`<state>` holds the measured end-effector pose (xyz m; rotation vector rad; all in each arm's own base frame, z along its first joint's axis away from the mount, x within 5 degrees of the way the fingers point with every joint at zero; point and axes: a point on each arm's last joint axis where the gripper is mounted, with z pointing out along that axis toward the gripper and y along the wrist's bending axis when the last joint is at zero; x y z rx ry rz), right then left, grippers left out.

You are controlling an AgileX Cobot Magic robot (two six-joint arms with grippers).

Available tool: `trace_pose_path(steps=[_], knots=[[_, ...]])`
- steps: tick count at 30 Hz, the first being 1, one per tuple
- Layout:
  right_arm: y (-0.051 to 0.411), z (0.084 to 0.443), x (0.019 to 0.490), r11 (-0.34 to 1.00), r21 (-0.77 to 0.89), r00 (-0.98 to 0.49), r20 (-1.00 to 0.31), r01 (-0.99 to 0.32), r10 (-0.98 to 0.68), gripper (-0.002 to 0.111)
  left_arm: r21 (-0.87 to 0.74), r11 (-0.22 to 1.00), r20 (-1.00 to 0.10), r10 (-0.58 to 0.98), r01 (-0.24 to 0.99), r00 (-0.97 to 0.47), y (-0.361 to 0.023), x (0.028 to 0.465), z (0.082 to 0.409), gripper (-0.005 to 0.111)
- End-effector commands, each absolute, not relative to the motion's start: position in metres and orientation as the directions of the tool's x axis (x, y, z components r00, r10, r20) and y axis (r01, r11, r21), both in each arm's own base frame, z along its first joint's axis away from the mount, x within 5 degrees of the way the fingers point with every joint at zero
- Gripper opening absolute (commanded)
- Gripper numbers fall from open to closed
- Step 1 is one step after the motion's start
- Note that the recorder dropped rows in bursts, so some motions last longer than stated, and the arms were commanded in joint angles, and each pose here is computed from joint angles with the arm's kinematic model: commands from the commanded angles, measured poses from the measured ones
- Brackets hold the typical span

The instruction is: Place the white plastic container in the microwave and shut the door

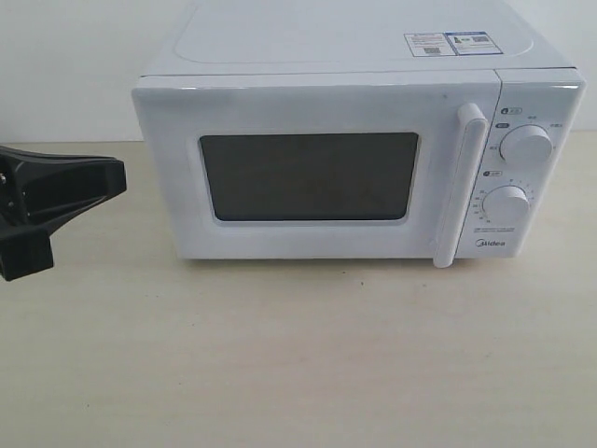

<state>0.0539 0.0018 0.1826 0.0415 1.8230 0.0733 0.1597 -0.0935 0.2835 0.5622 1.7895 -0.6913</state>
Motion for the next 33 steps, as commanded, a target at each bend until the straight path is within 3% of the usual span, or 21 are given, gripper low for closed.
trace_pose_path(steps=[1, 5, 7, 10, 15, 20, 24, 26, 27, 28, 29, 30, 31, 32, 33], knots=[[0.002, 0.183, 0.054, 0.997, 0.078, -0.244, -0.967, -0.009, 0.073, 0.0, -0.192, 0.717, -0.951, 0.031, 0.67, -0.306, -0.093, 0.158, 0.284, 0.004], [0.002, 0.183, 0.054, 0.997, 0.082, -0.244, -0.967, -0.009, 0.077, 0.0, -0.189, 0.719, -0.953, 0.029, 0.669, -0.301, -0.093, 0.157, 0.285, 0.004], [0.002, 0.183, 0.054, 0.997, 0.082, -0.244, -0.967, -0.009, 0.077, 0.0, -0.111, 0.75, -0.969, 0.063, 0.652, -0.238, -0.088, 0.155, 0.289, 0.004], [0.002, 0.183, 0.054, 0.997, 0.082, -0.244, -0.967, -0.009, 0.077, 0.0, -0.043, 0.863, -0.986, 0.045, 0.503, -0.163, -0.067, 0.149, 0.303, 0.004], [0.002, 0.183, 0.054, 0.997, 0.082, -0.244, -0.967, -0.009, 0.077, 0.0, -0.229, 0.947, -0.973, -0.229, 0.227, -0.025, -0.024, 0.107, 0.319, 0.004], [0.002, 0.183, 0.054, 0.997, 0.082, -0.244, -0.967, -0.009, 0.077, 0.0, -0.251, 0.959, -0.961, -0.263, 0.132, 0.085, -0.007, 0.074, 0.3, 0.004], [0.002, 0.183, 0.054, 0.997, 0.082, -0.244, -0.967, -0.009, 0.077, 0.0, -0.338, 0.932, -0.929, -0.352, 0.129, 0.111, -0.003, 0.061, 0.282, 0.004], [0.002, 0.183, 0.054, 0.997, 0.082, -0.244, -0.967, -0.009, 0.077, 0.0, -0.538, 0.829, -0.829, -0.553, 0.149, 0.082, -0.002, 0.059, 0.275, 0.004], [0.002, 0.183, 0.054, 0.997, 0.082, -0.244, -0.967, -0.009, 0.077, 0.0, -0.831, 0.525, -0.536, -0.844, 0.183, -0.007, -0.004, 0.058, 0.268, 0.004], [0.002, 0.183, 0.054, 0.997, 0.082, -0.244, -0.967, -0.009, 0.077, 0.0, -0.953, 0.243, -0.26, -0.963, 0.179, -0.075, -0.006, 0.056, 0.264, 0.004], [0.002, 0.183, 0.054, 0.997, 0.082, -0.244, -0.967, -0.009, 0.077, 0.0, -0.961, 0.208, -0.227, -0.97, 0.18, -0.09, -0.006, 0.055, 0.259, 0.004], [0.002, 0.183, 0.054, 0.997, 0.082, -0.244, -0.967, -0.009, 0.077, 0.0, -0.837, 0.51, -0.521, -0.853, 0.197, -0.007, -0.004, 0.055, 0.253, 0.004], [0.002, 0.183, 0.054, 0.997, 0.082, -0.244, -0.967, -0.009, 0.077, 0.0, -0.708, 0.68, -0.685, -0.727, 0.189, 0.049, -0.003, 0.055, 0.249, 0.004], [0.002, 0.183, 0.054, 0.997, 0.082, -0.244, -0.967, -0.009, 0.077, 0.0, -0.486, 0.858, -0.856, -0.506, 0.168, 0.106, -0.003, 0.056, 0.24, 0.004], [0.002, 0.183, 0.054, 0.997, 0.082, -0.244, -0.967, -0.009, 0.077, 0.0, -0.388, 0.908, -0.905, -0.408, 0.16, 0.121, -0.004, 0.056, 0.235, 0.004]])
